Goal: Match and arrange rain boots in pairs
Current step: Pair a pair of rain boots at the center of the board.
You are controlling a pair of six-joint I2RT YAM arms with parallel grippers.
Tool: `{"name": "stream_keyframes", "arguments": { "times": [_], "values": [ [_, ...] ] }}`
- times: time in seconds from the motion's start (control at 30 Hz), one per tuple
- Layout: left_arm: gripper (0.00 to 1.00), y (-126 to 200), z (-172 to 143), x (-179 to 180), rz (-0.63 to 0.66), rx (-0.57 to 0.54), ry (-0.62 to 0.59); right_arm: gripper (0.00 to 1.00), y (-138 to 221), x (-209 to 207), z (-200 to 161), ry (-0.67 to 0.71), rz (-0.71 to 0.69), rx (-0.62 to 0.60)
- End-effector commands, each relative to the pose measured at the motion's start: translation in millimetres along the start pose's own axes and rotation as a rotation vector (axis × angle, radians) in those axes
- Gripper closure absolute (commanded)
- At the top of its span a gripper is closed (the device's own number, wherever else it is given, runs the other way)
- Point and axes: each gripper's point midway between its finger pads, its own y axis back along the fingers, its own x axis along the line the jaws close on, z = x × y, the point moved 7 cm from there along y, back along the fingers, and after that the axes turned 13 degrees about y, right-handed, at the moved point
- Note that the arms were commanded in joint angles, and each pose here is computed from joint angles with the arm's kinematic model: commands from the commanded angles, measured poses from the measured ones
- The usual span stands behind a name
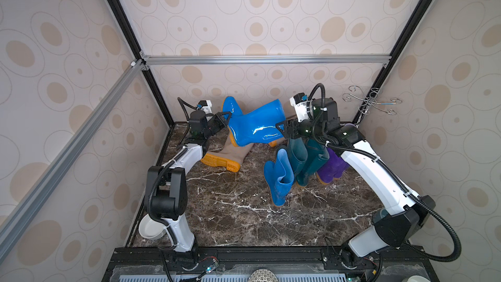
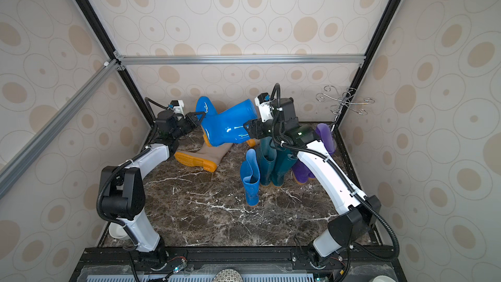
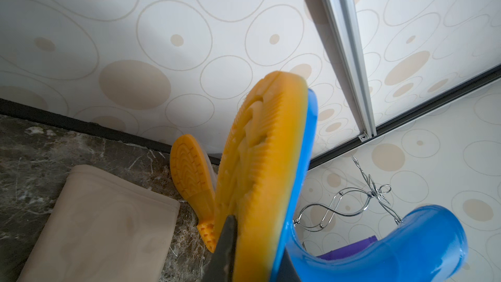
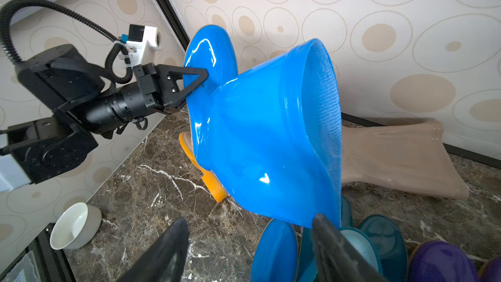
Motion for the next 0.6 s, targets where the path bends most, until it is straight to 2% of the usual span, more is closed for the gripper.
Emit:
{"name": "stream_keyframes", "arguments": {
  "times": [0.0, 0.2, 0.3, 0.43, 0.57],
  "values": [
    [0.98, 25.3, 23.5, -54.7, -0.142, -0.084, -0.061, 0.26, -6.6, -5.4, 11.7, -0.015, -0.025, -0.036],
    [0.99, 40.2, 31.5, -69.3, -0.159, -0.121, -0.087, 0.26, -15.2, -15.9, 14.2, -0.044, -0.088, -0.039],
    [0.99, 46.9, 35.9, -76.3, -0.169, -0.135, -0.100, 0.26, -17.2, -19.9, 16.5, -0.064, -0.075, -0.050],
    [1.00, 48.0, 39.5, -81.4, -0.182, -0.140, -0.107, 0.26, -21.6, -20.2, 19.3, -0.060, -0.015, -0.052],
    [1.00, 44.2, 39.6, -83.5, -0.193, -0.109, -0.109, 0.28, -18.7, -7.3, 32.1, -0.015, 0.125, -0.103]
  ]
}}
